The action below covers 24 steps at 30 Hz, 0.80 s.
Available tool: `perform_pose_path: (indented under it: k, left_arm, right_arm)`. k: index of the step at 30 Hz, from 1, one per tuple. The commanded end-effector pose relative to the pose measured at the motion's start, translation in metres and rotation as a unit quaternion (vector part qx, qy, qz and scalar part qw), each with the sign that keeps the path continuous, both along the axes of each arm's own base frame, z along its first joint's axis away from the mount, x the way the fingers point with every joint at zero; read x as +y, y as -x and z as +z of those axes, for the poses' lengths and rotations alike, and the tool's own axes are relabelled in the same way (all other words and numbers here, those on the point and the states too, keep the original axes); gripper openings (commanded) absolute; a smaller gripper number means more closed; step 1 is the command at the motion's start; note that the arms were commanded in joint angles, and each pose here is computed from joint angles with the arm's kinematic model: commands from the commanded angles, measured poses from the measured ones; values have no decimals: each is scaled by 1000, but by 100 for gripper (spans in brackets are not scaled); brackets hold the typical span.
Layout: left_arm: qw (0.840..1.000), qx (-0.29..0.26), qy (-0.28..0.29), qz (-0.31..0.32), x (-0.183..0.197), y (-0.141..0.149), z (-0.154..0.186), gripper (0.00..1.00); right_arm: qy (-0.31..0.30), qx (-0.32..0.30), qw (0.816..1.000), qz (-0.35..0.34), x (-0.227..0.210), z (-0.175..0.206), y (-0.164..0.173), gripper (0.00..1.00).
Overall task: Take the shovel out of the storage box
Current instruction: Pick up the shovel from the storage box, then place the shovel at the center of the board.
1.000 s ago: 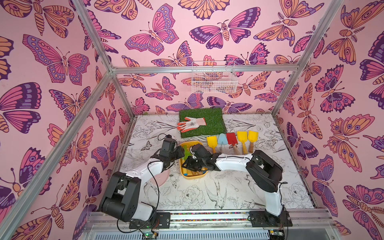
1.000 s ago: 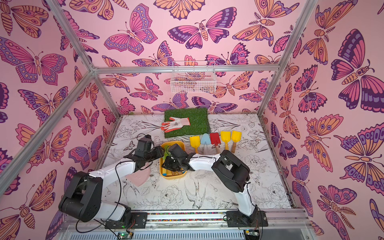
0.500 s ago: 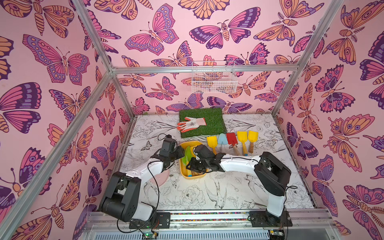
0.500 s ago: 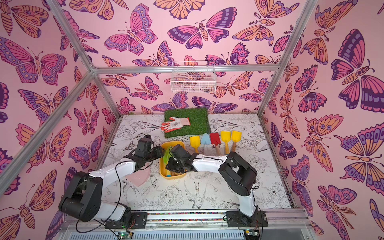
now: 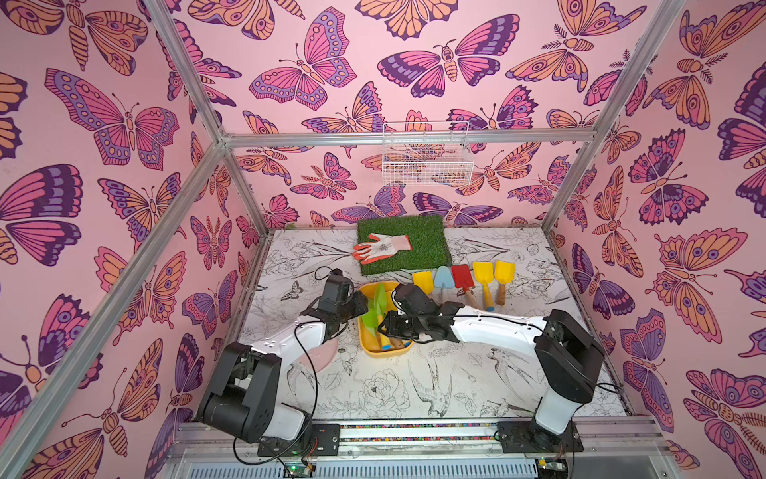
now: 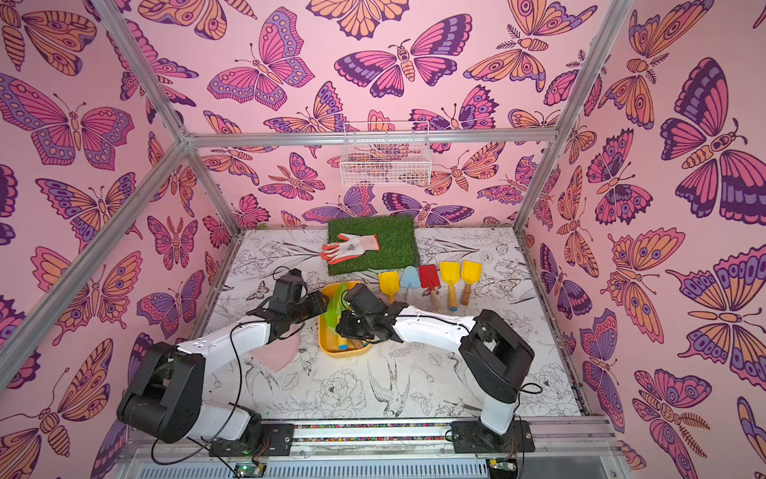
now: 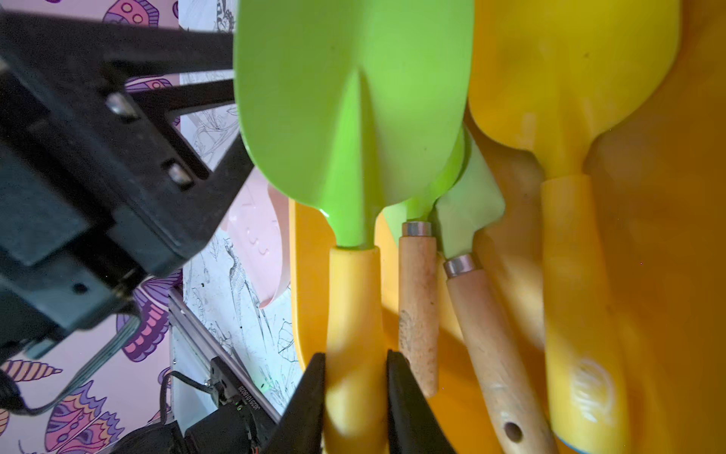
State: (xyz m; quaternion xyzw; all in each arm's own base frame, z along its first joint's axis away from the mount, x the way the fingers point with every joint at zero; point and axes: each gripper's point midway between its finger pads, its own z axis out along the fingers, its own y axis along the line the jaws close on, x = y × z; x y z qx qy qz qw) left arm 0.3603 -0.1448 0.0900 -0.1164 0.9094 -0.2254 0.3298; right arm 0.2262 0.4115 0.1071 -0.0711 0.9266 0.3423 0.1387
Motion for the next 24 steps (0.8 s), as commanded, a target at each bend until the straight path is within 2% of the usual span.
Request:
perform_pose_path:
  k: [1,7,14,18,24]
  left_arm:
    - [999,32,-12,-6,1,10,-18,48]
    - [999,32,-12,-7,0,10,-17,48]
    - [999,34,-13,-8,0,10,-19,48]
    - [999,35,-13,-8,0,10,-20,48]
    - [999,36,-12,-8,-1,10,-21,48]
  right_arm:
    - [41,-47,998,3,-20,13,-2,5]
    - [101,-95,990,18,-46,28,-8,6]
    - [137,-123,983,27,-70,43,-15,6]
    - [158,-139,977,14,-94,56,-23,6]
    - [191,-130,972,-33,-147,57,-41,6]
